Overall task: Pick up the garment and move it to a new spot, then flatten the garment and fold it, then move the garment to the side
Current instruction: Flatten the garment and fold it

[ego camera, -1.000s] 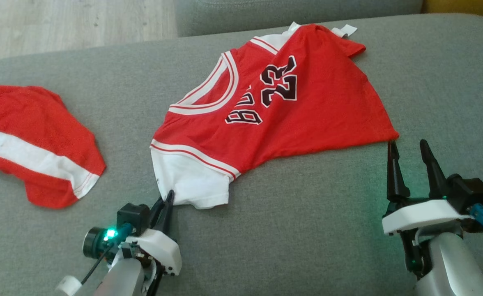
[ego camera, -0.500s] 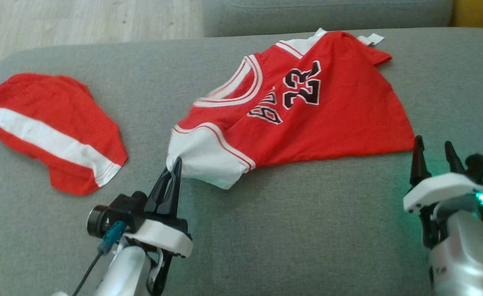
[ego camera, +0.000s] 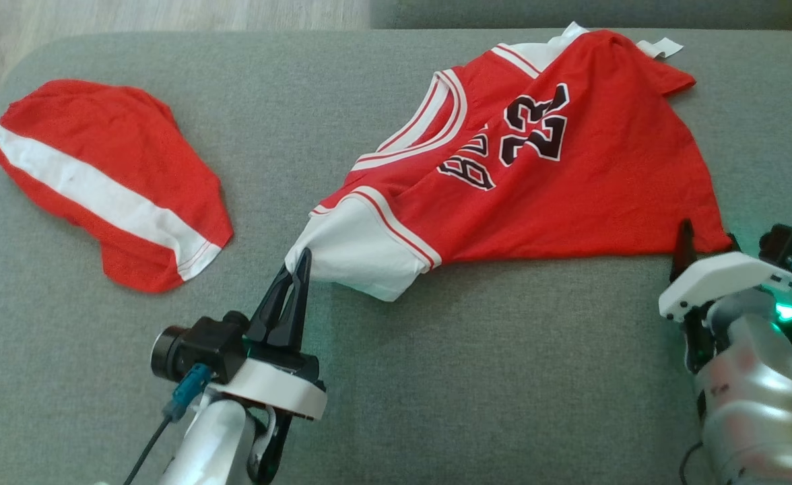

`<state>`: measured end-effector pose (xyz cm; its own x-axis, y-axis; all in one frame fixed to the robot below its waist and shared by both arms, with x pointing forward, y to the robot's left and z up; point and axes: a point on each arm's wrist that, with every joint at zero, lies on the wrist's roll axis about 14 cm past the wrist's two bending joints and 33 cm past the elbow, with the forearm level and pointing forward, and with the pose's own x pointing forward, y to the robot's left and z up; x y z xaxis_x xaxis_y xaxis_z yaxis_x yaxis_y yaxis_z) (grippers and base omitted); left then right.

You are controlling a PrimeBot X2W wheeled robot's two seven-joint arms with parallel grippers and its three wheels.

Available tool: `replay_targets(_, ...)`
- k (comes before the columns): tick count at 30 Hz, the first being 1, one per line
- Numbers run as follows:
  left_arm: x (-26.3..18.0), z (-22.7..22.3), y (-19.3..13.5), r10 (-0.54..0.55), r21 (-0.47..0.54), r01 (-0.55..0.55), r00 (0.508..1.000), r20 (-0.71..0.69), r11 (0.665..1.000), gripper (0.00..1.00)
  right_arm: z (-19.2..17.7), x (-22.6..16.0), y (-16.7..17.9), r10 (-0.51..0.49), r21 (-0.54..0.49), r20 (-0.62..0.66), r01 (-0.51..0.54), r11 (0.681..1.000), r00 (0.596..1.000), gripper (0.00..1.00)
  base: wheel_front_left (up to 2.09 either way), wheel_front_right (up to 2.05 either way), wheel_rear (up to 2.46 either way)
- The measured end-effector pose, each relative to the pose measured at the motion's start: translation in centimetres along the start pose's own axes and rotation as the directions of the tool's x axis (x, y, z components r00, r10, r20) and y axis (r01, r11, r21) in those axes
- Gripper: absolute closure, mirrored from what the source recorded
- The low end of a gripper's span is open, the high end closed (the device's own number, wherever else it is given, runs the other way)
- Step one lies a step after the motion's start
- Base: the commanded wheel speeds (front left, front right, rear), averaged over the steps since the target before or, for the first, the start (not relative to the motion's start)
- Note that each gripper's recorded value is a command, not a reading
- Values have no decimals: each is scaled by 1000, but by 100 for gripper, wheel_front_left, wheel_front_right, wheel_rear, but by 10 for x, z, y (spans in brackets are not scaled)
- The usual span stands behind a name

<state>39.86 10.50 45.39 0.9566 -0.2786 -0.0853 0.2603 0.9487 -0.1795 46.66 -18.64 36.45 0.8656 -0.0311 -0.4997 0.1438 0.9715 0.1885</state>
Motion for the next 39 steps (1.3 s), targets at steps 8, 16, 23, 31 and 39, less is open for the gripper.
replay_targets(8,1,-3,2,5,-4,-5,1000,-8,1000,100,3,4,7,14,10,11,-14,1000,1000,100,0,0,0)
replay_targets(16,6,14,9,20,21,-21,999,39,1000,100,49,-3,20,63,-44,128,-58,997,990,100,0,0,0)
replay_targets(23,22,75,18,-15,105,-3,984,176,994,100,177,-38,53,177,-142,451,-126,982,875,100,0,0,0)
replay_targets(31,18,197,-2,-81,102,38,886,456,994,100,250,-113,78,283,-239,635,-165,957,719,100,0,0,0)
replay_targets(39,-19,294,-47,-204,137,151,776,597,979,100,304,-190,59,308,-292,741,-127,948,596,100,0,0,0)
